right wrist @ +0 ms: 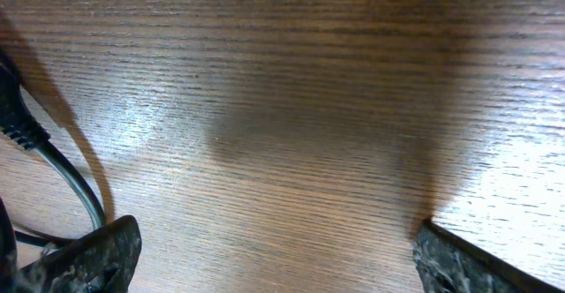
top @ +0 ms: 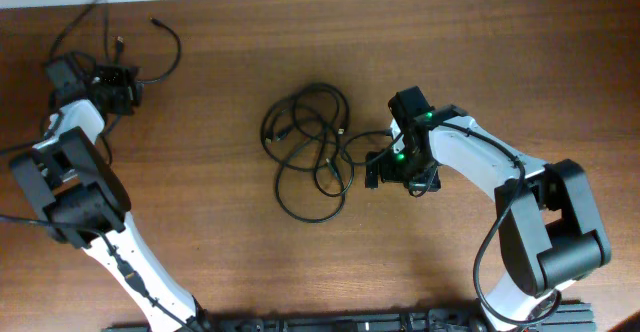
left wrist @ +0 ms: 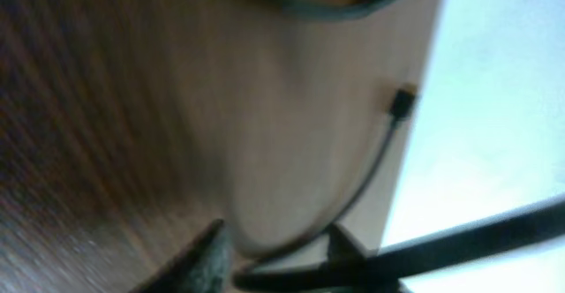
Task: Untangle cables
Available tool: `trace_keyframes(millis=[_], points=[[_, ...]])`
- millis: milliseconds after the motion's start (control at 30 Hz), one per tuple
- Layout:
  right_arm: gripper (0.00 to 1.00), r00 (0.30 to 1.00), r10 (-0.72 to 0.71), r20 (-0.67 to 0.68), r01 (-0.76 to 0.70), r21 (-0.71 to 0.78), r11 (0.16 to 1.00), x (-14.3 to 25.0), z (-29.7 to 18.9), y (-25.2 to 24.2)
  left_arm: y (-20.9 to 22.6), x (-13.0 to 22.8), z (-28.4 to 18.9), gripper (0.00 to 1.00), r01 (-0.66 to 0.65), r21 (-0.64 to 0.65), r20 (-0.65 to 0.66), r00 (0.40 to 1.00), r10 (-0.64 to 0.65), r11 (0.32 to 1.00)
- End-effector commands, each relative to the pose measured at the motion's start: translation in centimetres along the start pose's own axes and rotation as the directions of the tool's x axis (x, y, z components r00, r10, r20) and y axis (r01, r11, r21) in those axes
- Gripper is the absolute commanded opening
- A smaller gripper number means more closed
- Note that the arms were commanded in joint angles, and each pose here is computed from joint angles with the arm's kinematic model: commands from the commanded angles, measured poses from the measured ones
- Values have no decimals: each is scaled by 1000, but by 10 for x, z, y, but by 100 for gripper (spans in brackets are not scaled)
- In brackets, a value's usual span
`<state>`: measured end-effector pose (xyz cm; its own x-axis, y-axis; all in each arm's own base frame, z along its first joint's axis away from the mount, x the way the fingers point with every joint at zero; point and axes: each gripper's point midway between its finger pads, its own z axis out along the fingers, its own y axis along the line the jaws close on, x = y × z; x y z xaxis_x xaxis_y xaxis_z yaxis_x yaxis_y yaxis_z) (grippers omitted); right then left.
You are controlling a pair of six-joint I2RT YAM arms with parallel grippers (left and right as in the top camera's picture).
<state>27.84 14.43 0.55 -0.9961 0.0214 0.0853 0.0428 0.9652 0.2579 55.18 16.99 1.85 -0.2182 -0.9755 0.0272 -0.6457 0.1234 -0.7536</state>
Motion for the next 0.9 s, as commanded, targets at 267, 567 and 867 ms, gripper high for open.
trace_keyframes(millis=[267,567,867], points=[[98,996,-11,-88,13,30,999,17,36,-15,-68,-37,-77,62,-484,52,171,866,469,874],[98,993,62,-96,-59,35,998,15,14,-12,-123,-6,-193,99,-633,-47,247,742,623,773],[98,988,17,156,-18,5,1000,-20,-144,2,-114,172,-164,99,-754,265,-204,566,799,602]])
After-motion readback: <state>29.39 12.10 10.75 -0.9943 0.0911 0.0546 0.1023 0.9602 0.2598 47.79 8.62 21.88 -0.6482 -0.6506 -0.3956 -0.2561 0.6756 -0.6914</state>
